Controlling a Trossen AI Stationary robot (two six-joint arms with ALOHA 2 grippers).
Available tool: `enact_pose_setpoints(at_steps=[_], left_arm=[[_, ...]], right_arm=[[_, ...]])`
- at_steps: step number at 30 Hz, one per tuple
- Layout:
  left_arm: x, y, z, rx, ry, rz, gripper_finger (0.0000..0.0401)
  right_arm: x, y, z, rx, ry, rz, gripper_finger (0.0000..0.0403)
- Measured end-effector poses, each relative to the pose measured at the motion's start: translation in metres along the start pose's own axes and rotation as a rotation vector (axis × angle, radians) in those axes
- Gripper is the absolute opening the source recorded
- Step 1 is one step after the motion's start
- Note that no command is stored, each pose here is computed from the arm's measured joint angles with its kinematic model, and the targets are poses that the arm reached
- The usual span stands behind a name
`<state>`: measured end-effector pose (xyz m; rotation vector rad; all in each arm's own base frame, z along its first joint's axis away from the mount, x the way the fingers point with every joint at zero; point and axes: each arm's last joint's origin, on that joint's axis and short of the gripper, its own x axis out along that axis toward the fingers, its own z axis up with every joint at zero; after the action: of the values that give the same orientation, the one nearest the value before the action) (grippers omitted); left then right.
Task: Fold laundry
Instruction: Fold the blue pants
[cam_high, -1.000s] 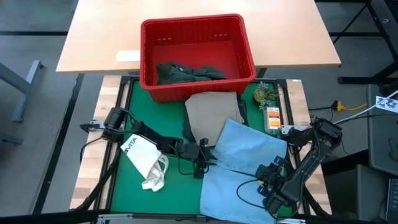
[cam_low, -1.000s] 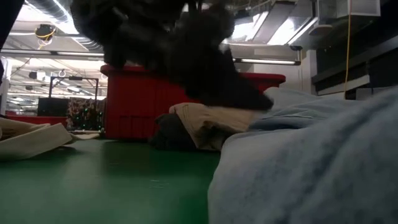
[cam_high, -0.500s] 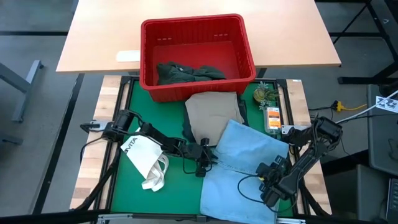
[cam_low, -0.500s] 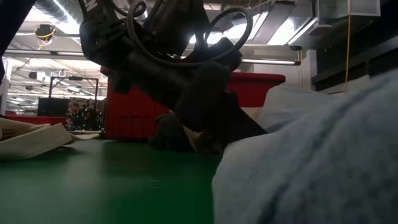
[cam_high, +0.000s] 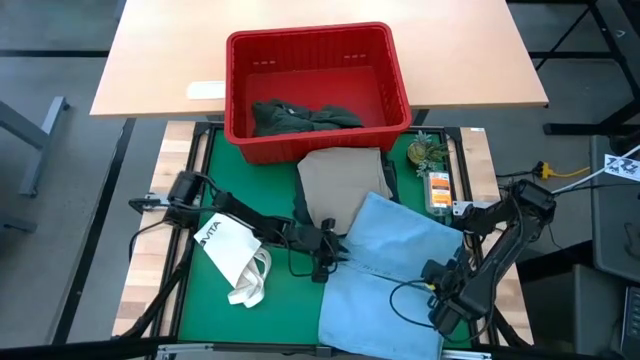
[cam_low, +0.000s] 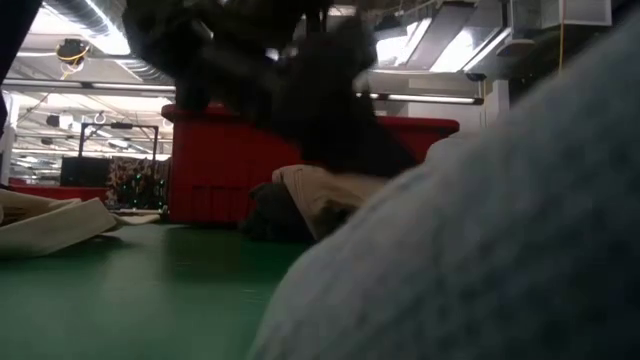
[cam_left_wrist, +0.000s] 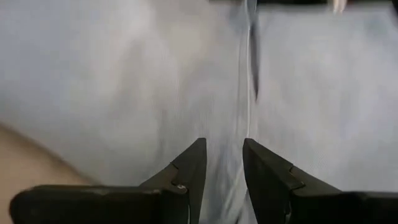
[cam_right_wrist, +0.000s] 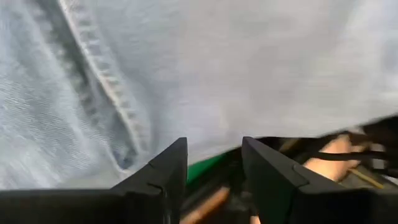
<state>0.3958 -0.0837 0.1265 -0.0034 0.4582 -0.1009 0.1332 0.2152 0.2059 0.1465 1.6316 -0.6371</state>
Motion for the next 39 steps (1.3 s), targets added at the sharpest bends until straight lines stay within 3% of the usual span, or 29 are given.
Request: enact_pose_setpoints(at_steps=[5,9,12,18,25,33,39], left_arm=[[-0.007,0.007,0.024,-0.021,-0.148,0.008,0.0101],[-0.008,0.022,0.039,-0.005,-0.293,0.058,0.0101],[-0.006,0.038,0.043,-0.011,-0.299,0.135,0.0101],[-0.006,0.069,0.068,-0.029,-0.376,0.187,0.0101],[0.008,0.079,0.097,-0.016,-0.455,0.091,0.0101],[0.045,0.083,0.102,0.072,-0.338,0.108,0.0101],[0.053,0.102,0.08,0.06,-0.128,0.194,0.0101]], right_arm=[[-0.021,-0.015,0.001,-0.002,-0.077,-0.108,0.0154],[-0.024,-0.018,0.005,-0.002,-0.215,-0.086,0.0154],[-0.025,-0.018,0.007,-0.002,-0.263,-0.093,0.0154],[-0.026,-0.02,0.011,-0.005,-0.404,-0.115,0.0154],[-0.033,-0.03,0.021,-0.004,-0.431,-0.091,0.0154],[-0.04,-0.064,0.032,-0.086,-0.46,-0.064,0.0154],[0.008,-0.09,0.022,0.084,-0.3,-0.12,0.0154]])
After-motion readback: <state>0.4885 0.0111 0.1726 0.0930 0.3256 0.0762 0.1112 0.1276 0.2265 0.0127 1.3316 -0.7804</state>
